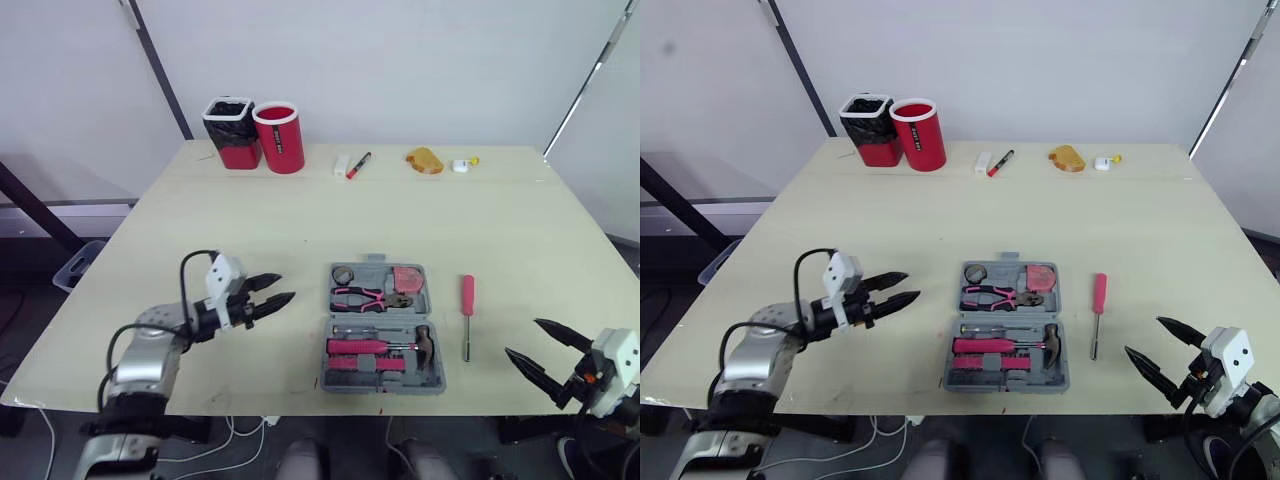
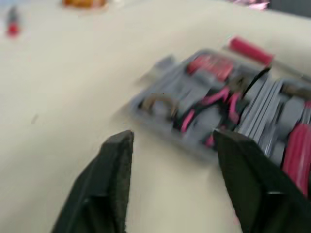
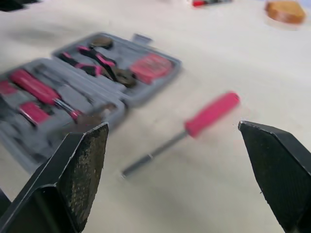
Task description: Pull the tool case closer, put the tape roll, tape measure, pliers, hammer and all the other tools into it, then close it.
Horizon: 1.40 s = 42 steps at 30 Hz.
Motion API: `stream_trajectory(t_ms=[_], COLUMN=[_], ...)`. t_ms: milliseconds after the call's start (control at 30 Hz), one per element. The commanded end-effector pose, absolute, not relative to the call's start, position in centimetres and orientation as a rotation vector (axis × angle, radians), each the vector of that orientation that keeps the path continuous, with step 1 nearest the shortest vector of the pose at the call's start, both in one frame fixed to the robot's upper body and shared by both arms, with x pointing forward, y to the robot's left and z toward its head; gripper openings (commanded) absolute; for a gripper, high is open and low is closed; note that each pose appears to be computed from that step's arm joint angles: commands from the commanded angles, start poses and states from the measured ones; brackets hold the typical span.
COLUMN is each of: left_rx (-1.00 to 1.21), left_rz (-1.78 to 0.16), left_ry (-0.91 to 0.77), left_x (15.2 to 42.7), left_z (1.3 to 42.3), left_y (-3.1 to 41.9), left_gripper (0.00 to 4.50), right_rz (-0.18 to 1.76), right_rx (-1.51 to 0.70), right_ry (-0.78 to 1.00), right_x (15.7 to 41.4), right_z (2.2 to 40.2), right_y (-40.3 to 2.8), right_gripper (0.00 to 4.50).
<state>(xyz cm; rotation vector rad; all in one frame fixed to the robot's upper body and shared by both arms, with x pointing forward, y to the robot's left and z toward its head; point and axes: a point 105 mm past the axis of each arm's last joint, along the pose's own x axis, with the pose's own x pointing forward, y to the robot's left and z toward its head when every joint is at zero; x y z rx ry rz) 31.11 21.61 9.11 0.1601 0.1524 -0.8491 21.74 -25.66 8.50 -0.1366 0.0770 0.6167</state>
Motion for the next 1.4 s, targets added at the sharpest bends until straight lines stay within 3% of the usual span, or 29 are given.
stream_trajectory(t_ms=[33,67,167,433,800,1400], left_rx=[0.126,0.100,0.075,0.058,0.093,0.285], left_rz=[-0.738,-0.716,-0.687,-0.648,-0.756,-1.241], left_ry=[0.142,0.162,0.195,0.210,0.161,0.040], left_x=[29.0,28.0,25.8,23.5,24.7,26.3], left_z=[9.6,9.2,8.7,8.5,9.7,14.0], left_y=[24.8,25.6,26.9,27.9,25.6,17.7], left_gripper=[4.16,4.38,4.38,4.38,4.38,4.38], right_rz=[0.552,0.542,0.526,0.502,0.438,0.273], right_rx=[-0.164,-0.164,-0.159,-0.146,-0.143,-0.037], right_ry=[0.063,0.071,0.091,0.116,0.104,0.093], right_x=[21.1,20.9,20.3,19.6,21.3,28.3], right_z=[9.2,9.1,9.0,8.6,8.2,7.4], right_y=[-27.3,-27.5,-27.9,-28.7,-27.9,-20.5], right_gripper=[4.50,4.50,4.50,4.50,4.50,4.50])
